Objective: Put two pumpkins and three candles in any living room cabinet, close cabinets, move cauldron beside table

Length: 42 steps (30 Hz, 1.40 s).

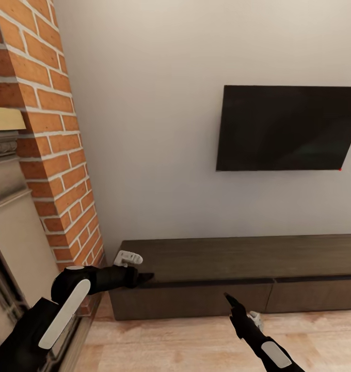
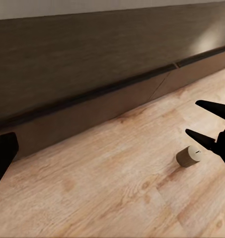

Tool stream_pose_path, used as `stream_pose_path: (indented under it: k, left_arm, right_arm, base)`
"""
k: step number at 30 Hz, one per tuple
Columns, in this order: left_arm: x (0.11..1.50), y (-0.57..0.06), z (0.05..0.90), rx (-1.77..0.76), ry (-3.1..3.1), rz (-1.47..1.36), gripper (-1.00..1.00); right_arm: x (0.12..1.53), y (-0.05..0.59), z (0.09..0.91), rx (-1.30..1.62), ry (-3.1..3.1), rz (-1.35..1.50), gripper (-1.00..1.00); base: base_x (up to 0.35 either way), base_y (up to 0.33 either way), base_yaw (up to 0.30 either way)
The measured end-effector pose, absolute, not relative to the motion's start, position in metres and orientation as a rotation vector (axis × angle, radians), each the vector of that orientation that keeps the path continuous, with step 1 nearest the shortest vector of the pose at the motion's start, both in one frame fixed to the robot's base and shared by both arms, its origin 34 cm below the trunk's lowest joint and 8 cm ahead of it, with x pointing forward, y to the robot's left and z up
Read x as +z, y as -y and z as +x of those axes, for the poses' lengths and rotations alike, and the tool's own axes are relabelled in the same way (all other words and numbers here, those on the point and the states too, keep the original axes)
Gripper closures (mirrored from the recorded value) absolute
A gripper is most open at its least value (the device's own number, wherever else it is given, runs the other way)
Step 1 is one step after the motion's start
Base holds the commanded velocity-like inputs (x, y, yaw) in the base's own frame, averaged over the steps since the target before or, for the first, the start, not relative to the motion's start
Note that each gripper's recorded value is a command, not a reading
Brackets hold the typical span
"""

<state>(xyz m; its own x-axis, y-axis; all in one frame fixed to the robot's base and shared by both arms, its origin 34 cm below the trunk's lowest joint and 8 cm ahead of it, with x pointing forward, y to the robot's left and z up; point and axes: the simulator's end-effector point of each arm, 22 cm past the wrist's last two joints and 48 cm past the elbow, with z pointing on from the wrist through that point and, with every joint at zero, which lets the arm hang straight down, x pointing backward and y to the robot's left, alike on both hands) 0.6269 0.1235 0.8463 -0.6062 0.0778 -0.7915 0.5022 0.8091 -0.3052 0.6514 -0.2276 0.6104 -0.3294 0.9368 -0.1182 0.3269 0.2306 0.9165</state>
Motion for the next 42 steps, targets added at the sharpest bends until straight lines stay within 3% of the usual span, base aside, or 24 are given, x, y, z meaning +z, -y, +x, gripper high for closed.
stream_pose_path:
  k: [12,42]
  left_arm:
    - [0.846,-0.124,0.628,-0.651,-2.158,0.424,-1.0]
    - [0.847,-0.123,0.628,-0.651,-2.153,0.424,-1.0]
  right_arm:
    - [0.597,0.238,0.643,1.069,-1.801,1.224,-1.0]
    - [0.603,0.253,0.648,1.078,-1.71,1.301,-1.0]
  base:
    - [0.169,-0.02,0.0]
    - [0.005,-0.005,0.0]
